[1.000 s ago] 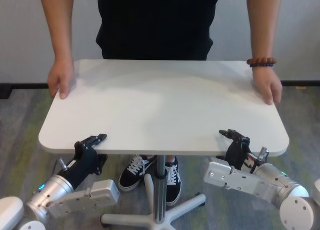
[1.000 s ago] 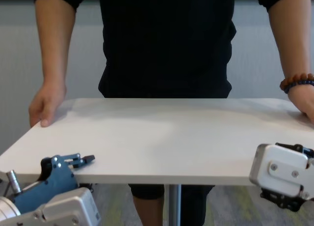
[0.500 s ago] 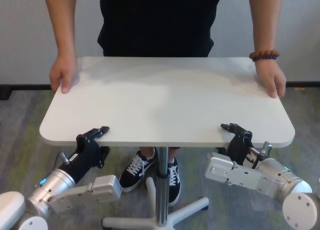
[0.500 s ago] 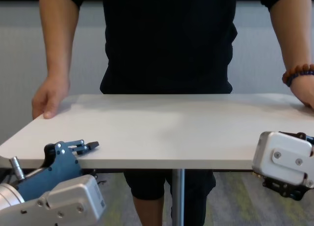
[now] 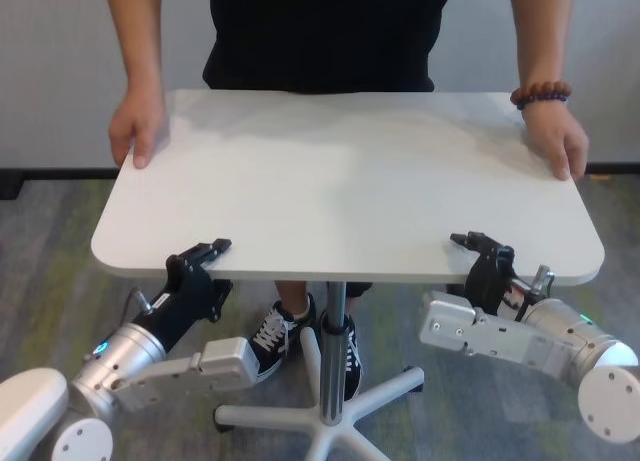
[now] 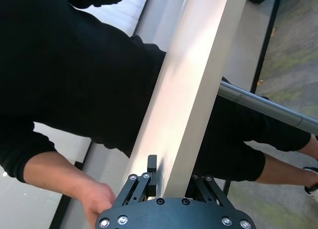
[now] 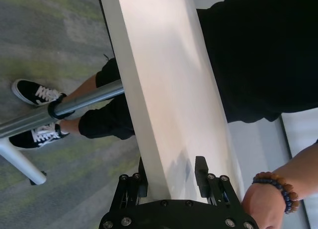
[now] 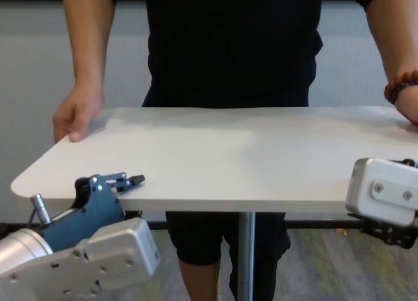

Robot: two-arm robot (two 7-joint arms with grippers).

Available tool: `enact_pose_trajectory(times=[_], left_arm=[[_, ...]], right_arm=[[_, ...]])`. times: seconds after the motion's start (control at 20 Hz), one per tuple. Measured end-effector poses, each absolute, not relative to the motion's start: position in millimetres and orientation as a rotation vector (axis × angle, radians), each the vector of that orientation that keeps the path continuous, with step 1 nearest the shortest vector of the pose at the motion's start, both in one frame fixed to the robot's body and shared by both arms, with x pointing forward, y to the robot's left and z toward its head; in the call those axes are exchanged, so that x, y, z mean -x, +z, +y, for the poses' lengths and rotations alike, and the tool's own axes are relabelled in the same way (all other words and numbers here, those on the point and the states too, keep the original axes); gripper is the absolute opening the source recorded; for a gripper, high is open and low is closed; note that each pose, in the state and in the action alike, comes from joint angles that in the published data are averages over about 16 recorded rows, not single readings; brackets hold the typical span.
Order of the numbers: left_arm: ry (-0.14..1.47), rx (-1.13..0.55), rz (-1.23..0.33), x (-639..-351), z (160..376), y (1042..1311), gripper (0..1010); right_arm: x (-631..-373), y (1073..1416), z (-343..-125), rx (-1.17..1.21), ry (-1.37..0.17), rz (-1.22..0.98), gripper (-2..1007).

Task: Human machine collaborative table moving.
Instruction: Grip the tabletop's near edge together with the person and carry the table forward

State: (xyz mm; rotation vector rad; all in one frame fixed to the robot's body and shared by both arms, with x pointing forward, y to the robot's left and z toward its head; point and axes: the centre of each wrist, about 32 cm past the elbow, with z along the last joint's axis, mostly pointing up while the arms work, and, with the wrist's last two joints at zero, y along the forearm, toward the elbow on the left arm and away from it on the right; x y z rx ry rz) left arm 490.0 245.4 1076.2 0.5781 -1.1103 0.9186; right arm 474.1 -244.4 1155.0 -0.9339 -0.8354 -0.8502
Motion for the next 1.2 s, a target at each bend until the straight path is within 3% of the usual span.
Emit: enact_pose_trajectory(times=[1.2], left_arm=[[0.955,-0.557,-1.189,-547,224,1080,311]], right_arm=[[-550,1172,-262,0.964,-0.74,-0.938,599]])
